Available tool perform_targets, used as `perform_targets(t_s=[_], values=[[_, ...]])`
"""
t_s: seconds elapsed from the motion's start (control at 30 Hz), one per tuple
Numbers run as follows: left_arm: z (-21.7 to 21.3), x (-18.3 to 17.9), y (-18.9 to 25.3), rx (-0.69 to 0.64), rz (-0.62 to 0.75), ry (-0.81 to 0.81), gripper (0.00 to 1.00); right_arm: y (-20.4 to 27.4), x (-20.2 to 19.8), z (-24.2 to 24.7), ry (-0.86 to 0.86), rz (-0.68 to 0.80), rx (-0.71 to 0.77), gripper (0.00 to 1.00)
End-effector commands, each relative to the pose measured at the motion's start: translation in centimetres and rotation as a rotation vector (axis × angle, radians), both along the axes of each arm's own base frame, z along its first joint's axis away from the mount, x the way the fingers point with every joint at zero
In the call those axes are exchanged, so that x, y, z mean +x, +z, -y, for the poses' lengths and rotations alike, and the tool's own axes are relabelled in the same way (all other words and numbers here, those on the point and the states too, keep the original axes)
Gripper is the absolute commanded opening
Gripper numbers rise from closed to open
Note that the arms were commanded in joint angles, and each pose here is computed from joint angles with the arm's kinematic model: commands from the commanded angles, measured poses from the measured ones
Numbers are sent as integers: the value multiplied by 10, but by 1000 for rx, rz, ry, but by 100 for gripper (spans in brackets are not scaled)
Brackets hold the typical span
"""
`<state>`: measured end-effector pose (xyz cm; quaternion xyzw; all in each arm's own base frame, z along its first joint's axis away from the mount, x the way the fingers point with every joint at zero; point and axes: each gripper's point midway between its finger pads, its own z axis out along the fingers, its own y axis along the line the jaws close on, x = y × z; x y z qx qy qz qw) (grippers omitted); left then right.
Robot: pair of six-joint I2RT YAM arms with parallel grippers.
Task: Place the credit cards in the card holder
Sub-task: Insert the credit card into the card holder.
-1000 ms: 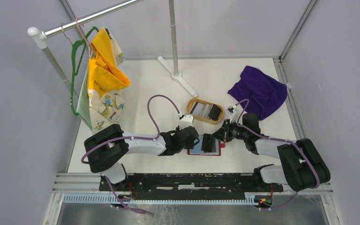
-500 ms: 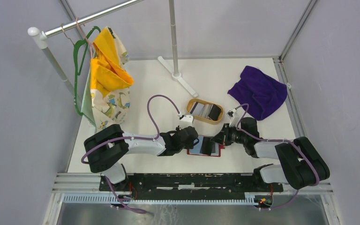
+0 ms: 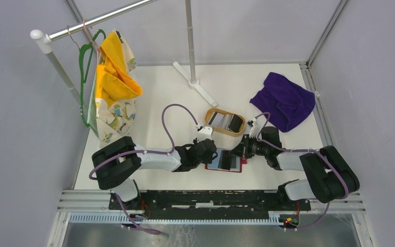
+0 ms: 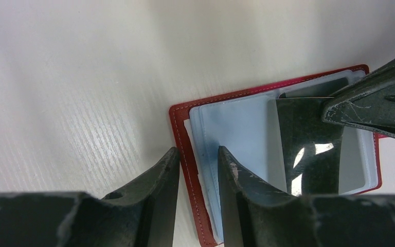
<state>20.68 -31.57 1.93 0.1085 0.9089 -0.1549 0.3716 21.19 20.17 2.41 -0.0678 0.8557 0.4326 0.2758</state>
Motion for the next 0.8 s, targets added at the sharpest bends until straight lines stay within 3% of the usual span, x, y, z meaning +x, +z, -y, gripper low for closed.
perform_targets(t_s=[0.0,0.17,0.4,0.6,0.77], values=[[-8,-13,-14,44,-37,-67,39,-12,0,1,-26,-50,-36,0],[-3,-15,-8,11,-33,-81,42,-5,2,-6,-24,-31,7,0],[-2,-15,24,-61,3,-81,55,-11,2,-7,-12,-47,1,1],[23,-32,74,-260,15,-220,57,-11,4,-7,-4,-37,-7,3],[55,-49,88,-439,-20,-331,56,-12,4,-7,4,-31,-13,5]])
